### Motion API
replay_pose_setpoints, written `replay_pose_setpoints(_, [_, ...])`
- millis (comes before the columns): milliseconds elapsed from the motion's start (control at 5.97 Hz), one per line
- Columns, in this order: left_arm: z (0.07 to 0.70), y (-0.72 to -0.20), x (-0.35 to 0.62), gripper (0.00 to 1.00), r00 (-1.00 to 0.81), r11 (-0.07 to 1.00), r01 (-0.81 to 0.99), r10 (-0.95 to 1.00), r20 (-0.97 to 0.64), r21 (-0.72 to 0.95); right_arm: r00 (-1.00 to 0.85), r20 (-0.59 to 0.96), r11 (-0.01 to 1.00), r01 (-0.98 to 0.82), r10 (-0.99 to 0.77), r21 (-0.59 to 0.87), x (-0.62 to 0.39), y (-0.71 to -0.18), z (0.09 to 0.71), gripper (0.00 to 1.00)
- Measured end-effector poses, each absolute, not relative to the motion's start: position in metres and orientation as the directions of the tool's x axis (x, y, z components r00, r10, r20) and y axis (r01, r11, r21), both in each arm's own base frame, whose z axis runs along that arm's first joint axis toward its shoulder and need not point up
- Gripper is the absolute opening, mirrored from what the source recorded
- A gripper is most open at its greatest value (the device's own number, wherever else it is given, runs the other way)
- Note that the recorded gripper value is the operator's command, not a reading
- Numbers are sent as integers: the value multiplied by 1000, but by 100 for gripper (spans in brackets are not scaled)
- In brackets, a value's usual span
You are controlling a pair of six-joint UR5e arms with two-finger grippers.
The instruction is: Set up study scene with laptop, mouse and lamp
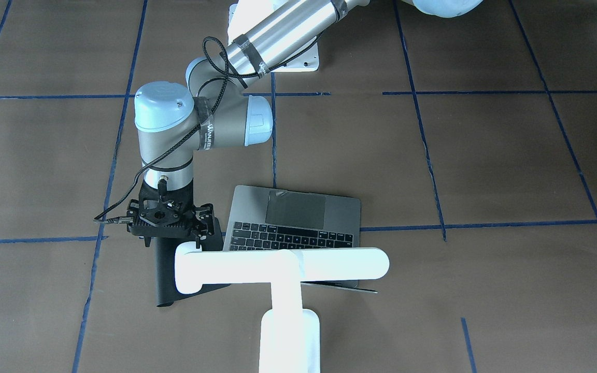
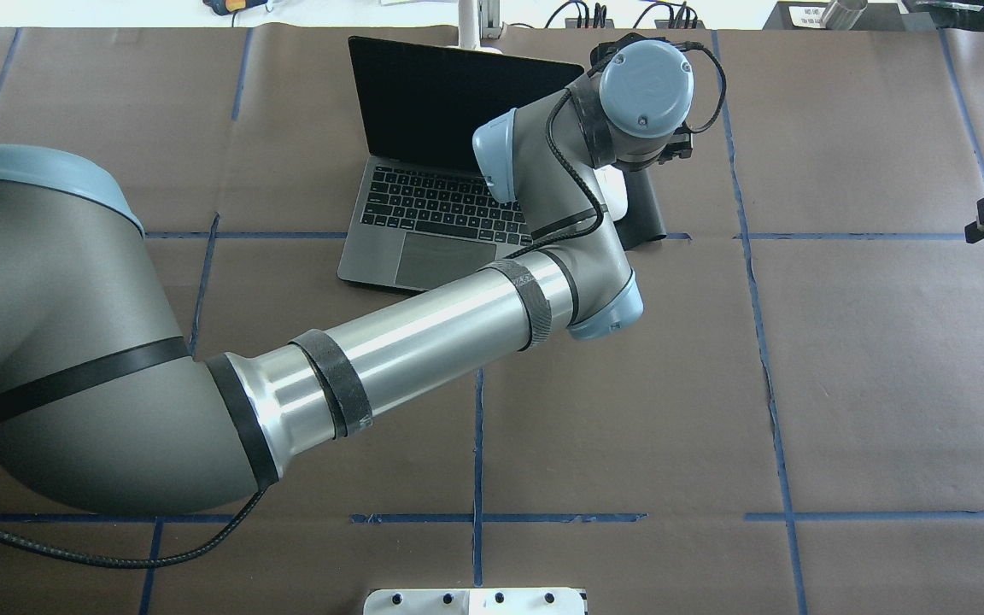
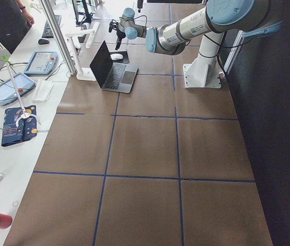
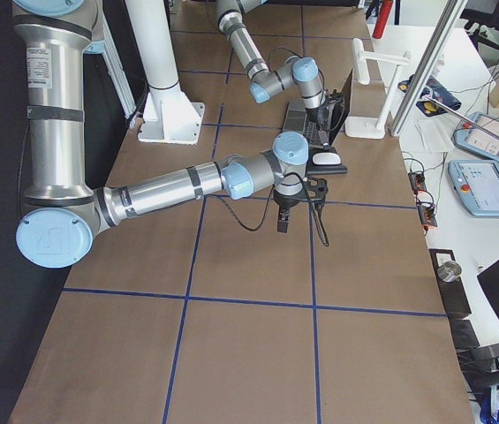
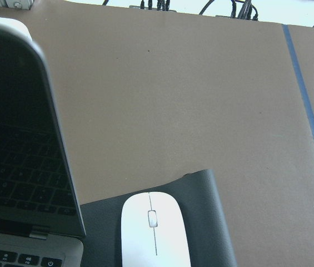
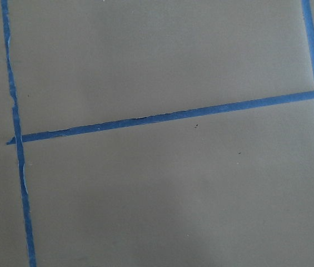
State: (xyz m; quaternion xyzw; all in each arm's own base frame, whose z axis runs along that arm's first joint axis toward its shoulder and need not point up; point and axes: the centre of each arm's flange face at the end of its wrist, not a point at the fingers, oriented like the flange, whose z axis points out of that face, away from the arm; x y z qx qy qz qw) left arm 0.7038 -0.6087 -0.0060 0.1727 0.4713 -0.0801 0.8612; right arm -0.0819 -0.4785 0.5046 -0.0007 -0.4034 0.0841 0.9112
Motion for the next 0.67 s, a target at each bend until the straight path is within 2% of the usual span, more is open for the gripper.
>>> replay_pose_setpoints(335, [10,-613,649,100,514,976,180,11,-858,121,671,729,988,-142,136,-55,-65,-469,519,100])
replay_pose_setpoints(670, [94,-571,541,100,545,984,41,123,-829,173,683,723,992,-124,105,-27,-36,-458,541,100])
